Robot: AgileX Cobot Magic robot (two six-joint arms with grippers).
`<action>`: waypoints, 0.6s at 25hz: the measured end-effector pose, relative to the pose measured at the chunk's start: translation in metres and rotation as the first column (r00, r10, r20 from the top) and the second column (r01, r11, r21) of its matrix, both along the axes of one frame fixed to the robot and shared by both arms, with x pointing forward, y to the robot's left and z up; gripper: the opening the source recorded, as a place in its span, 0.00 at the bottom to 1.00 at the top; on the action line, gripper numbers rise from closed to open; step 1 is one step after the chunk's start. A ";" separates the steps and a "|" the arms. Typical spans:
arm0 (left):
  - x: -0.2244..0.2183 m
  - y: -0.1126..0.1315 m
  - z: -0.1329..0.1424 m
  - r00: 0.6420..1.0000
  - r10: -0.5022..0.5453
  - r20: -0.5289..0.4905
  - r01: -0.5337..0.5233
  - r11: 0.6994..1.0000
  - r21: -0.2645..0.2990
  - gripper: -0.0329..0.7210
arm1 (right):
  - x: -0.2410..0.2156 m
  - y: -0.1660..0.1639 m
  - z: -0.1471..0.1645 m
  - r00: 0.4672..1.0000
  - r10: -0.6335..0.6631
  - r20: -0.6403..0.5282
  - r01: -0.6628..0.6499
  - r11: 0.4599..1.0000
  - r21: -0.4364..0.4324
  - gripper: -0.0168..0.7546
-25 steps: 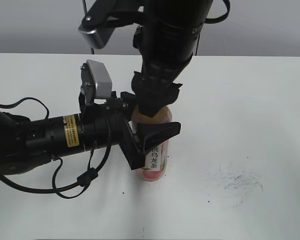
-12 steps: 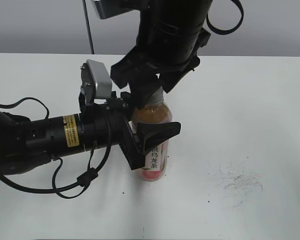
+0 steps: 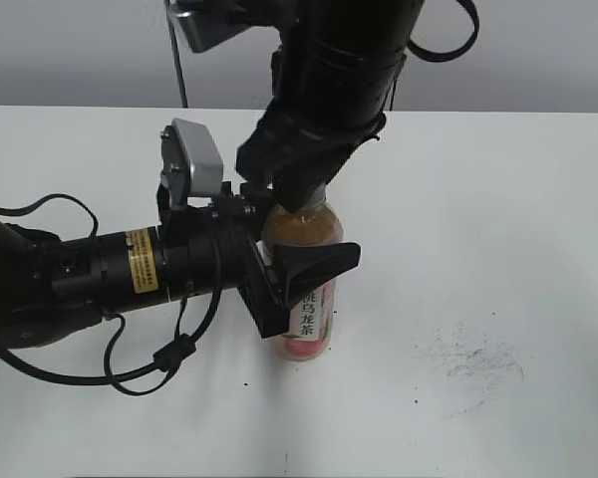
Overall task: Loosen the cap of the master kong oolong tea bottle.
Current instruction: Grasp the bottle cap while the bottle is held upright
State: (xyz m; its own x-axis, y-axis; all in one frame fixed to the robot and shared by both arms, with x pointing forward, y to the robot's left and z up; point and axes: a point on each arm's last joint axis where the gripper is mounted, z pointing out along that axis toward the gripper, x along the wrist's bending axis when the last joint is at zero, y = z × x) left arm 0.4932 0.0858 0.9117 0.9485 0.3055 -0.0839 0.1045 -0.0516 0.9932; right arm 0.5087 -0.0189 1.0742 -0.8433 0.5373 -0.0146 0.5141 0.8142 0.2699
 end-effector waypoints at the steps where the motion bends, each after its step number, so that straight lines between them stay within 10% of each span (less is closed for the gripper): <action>1: 0.000 0.000 0.000 1.000 0.000 -0.001 0.000 1.000 0.000 0.64 | 0.000 0.000 0.000 0.998 0.061 0.014 -0.061 0.998 -0.010 0.38; 8: 0.000 0.000 0.000 1.000 -0.004 0.003 0.004 1.000 0.002 0.64 | 0.000 0.000 0.000 0.817 0.569 0.099 -0.557 0.821 -0.126 0.38; 15: -0.001 0.000 0.000 1.000 -0.013 0.011 0.013 1.000 0.006 0.64 | -0.001 0.001 0.000 0.286 0.952 0.107 -0.910 0.305 -0.280 0.38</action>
